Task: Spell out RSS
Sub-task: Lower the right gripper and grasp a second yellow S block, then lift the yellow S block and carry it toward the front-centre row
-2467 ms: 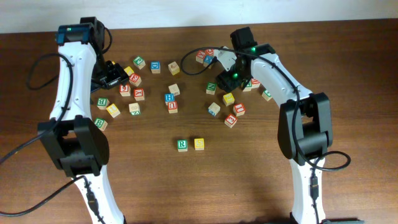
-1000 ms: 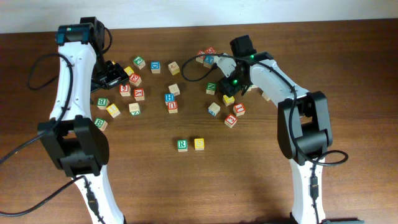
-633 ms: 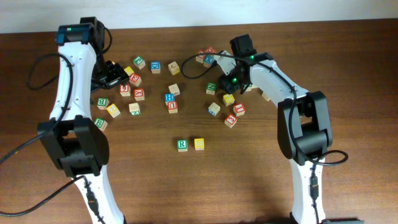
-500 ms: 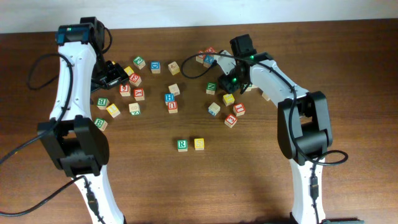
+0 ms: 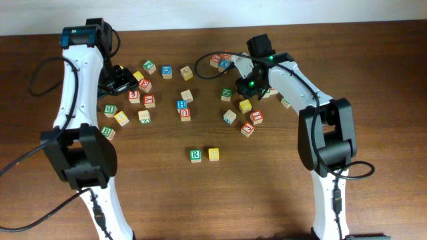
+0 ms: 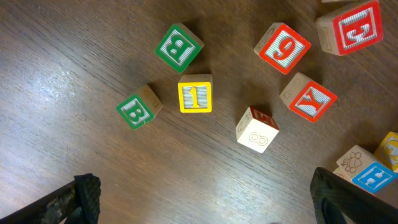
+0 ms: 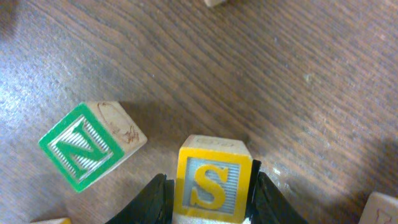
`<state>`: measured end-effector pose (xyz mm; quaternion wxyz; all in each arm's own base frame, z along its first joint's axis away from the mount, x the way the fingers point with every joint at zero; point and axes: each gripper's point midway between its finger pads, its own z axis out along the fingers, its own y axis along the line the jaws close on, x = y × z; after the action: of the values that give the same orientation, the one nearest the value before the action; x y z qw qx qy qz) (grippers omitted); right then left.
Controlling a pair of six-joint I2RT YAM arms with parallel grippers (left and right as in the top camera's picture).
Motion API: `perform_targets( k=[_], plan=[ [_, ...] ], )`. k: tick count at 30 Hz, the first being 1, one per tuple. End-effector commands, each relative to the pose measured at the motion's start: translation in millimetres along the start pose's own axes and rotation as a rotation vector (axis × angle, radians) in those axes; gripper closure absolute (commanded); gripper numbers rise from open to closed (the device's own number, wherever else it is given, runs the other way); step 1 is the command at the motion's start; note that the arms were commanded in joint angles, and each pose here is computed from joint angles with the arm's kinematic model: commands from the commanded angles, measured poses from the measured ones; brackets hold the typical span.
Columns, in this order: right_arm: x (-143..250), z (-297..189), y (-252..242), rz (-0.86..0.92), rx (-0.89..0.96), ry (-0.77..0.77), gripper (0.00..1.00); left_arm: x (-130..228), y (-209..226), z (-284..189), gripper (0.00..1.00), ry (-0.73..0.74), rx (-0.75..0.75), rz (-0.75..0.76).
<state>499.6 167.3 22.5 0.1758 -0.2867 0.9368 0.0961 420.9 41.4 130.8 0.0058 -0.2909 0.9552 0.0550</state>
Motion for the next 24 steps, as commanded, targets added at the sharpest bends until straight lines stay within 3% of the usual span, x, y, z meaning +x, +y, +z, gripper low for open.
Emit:
perform_targets(
  k=[1,7,10,13,24],
  plan=[
    [-22.3,-30.9,1.5,0.016,0.02,-0.056,0.69,-1.5,3.4,-10.0,0.01,-0.027,0.003,-0.011],
    [-39.6,-78.4,6.6,0.044,0.035,-0.12,0.7,-1.5,3.3,-9.8,0.01,-0.027,0.003,-0.011],
    [-38.8,-83.9,8.1,0.064,0.034,-0.119,0.55,-1.4,3.4,-9.8,0.01,-0.026,0.003,-0.011],
    [-32.4,-74.4,8.0,0.071,0.028,-0.095,0.5,-1.4,3.4,-9.8,0.01,-0.026,0.003,-0.011],
    [-6.0,-17.8,-0.9,0.121,0.031,0.002,0.48,-1.5,3.3,-9.8,0.01,-0.027,0.003,-0.011]
  ],
)
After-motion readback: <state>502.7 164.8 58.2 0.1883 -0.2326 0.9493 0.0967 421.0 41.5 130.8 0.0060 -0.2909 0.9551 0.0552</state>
